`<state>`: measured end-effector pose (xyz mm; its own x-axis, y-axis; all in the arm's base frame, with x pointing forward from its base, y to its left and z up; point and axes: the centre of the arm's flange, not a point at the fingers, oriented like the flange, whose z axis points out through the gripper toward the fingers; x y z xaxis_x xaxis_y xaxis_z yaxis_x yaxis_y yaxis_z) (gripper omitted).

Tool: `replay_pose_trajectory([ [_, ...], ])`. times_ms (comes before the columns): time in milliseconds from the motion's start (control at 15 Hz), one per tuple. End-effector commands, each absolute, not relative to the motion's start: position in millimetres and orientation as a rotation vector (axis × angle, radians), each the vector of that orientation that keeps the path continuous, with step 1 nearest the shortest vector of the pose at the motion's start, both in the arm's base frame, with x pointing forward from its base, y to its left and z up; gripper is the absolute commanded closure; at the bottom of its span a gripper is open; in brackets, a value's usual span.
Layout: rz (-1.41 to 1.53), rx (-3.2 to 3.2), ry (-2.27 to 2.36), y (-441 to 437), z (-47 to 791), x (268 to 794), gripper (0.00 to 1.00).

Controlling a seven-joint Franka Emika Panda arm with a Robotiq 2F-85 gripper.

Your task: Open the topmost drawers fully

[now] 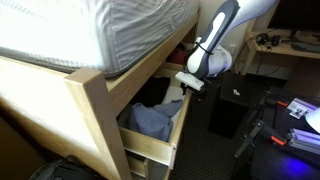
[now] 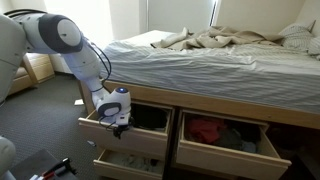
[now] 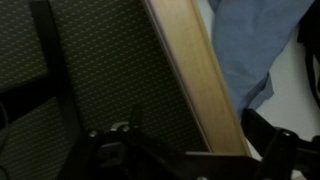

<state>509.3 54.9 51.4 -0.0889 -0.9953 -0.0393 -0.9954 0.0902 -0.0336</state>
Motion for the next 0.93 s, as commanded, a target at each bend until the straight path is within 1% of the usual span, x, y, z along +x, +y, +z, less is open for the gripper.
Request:
replay_pose_trajectory([
  [0,0.254,-2.059,2.426,68,80,457,0.00],
  [133,0.391,-2.054,2.422,73,90,446,0.00],
  [200,0.269,-2.086,2.422,72,60,460,0.00],
  [400,0.339,-2.078,2.413,77,77,454,0.00],
  [867,0.346,-2.071,2.417,74,79,453,0.00],
])
